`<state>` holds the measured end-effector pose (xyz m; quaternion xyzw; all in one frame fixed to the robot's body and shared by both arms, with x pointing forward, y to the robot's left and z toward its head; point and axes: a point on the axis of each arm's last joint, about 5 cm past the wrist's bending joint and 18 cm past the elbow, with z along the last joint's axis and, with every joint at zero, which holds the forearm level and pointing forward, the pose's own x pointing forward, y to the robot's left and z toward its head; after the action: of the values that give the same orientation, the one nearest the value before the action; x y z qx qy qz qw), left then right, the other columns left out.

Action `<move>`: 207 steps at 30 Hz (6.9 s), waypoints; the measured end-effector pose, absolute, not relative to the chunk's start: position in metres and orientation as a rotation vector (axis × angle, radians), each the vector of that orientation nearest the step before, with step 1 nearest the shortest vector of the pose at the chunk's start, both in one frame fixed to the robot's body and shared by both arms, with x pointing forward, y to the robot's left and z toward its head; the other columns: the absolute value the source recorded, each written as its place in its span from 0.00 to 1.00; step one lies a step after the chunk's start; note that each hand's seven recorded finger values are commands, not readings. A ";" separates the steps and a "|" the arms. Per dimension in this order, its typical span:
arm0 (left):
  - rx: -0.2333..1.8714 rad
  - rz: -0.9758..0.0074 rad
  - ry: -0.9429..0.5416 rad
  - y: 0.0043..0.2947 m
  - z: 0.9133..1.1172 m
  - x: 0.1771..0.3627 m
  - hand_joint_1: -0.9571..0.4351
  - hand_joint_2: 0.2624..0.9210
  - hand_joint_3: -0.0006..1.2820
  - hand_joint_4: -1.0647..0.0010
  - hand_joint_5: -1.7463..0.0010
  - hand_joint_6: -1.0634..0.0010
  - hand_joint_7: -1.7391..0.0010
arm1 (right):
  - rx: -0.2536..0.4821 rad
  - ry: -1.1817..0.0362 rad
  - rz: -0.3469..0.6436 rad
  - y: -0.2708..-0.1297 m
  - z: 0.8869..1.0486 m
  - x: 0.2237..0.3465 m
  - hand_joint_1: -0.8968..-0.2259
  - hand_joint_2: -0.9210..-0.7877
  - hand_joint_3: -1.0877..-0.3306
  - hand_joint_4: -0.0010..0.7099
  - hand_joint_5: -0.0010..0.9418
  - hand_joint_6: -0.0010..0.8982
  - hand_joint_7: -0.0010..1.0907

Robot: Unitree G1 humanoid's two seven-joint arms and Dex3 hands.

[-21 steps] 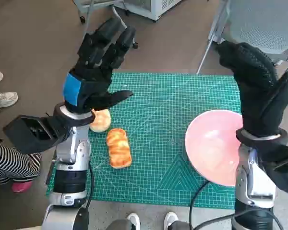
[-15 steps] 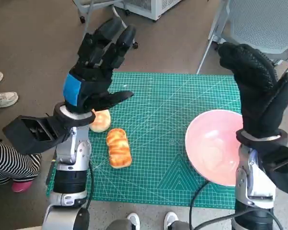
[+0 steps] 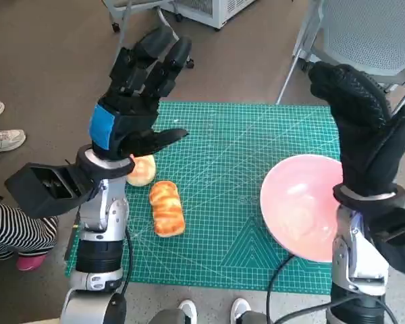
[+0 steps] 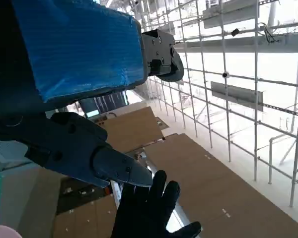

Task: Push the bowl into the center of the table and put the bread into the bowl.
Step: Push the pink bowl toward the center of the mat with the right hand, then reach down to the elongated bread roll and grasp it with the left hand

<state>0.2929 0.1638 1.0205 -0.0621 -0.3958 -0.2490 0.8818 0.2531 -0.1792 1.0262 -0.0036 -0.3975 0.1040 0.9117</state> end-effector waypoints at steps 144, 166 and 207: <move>-0.031 -0.462 -0.803 0.194 1.022 0.279 0.52 1.00 0.04 0.84 1.00 1.00 0.69 | 0.185 -0.554 0.051 -0.182 0.965 0.315 0.40 0.00 0.38 0.17 0.02 0.04 0.44; -0.084 -0.521 -0.800 0.173 1.017 0.281 0.47 1.00 0.04 0.82 0.99 0.99 0.68 | -0.019 -0.858 0.234 -0.172 1.019 0.273 0.32 0.00 0.55 0.25 0.03 0.08 0.50; 1.112 -0.952 -0.701 0.259 1.098 0.259 0.64 0.93 0.00 0.67 1.00 0.66 0.84 | -0.058 -0.799 0.201 -0.175 1.015 0.267 0.32 0.00 0.54 0.29 0.02 0.07 0.52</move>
<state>0.2595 0.2595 1.0985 0.4968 -0.3132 -0.4256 0.6884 0.2666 -0.1750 1.0147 -0.0284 -0.3880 0.0977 0.9160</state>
